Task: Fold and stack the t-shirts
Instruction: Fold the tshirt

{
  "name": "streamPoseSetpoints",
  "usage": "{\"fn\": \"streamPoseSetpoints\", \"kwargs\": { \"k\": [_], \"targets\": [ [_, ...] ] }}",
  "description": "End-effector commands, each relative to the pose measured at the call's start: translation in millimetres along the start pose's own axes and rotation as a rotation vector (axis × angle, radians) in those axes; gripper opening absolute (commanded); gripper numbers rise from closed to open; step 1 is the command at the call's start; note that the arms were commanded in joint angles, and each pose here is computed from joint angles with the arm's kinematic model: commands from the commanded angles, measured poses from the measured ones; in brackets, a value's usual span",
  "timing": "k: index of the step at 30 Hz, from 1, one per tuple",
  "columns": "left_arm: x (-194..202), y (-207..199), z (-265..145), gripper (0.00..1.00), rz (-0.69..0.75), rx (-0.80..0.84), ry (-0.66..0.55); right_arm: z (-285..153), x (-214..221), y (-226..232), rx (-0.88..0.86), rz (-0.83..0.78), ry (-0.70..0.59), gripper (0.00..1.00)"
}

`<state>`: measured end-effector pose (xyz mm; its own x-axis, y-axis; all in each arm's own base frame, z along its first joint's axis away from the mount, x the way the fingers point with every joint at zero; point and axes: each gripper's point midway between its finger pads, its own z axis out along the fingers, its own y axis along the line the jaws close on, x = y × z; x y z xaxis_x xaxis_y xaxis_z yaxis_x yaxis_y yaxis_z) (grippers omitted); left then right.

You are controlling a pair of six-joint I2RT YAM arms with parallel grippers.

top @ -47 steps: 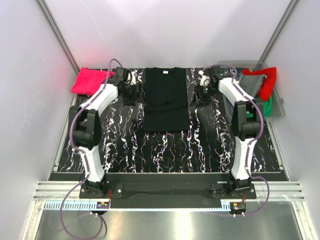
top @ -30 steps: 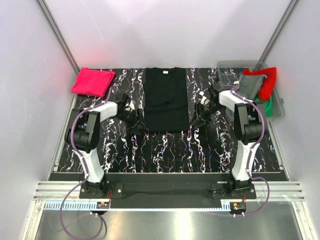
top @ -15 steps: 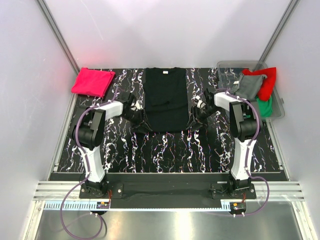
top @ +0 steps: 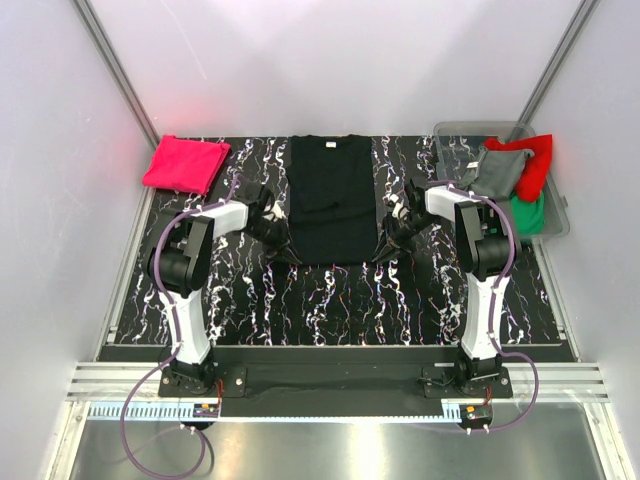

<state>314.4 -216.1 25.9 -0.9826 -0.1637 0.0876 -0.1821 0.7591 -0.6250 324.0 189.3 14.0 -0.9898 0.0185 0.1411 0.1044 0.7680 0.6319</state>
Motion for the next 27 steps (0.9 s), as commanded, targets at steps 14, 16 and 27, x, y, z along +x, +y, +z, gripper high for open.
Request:
{"fn": "streamPoseSetpoints", "kwargs": {
  "k": [14,16,27],
  "targets": [
    [-34.7,-49.2,-43.7,0.0,0.207,0.06,-0.145,-39.1,-11.9,30.8,-0.036,-0.083,-0.149,0.0],
    [-37.2,-63.5,-60.6,0.0,0.262,0.074,-0.185,-54.6,-6.7,40.5,-0.049,-0.108,-0.181,0.0],
    [-18.7,-97.4,-114.8,0.0,0.352,0.116,-0.284,-110.0,48.3,70.0,-0.093,-0.148,-0.279,0.0]
  ]
}}
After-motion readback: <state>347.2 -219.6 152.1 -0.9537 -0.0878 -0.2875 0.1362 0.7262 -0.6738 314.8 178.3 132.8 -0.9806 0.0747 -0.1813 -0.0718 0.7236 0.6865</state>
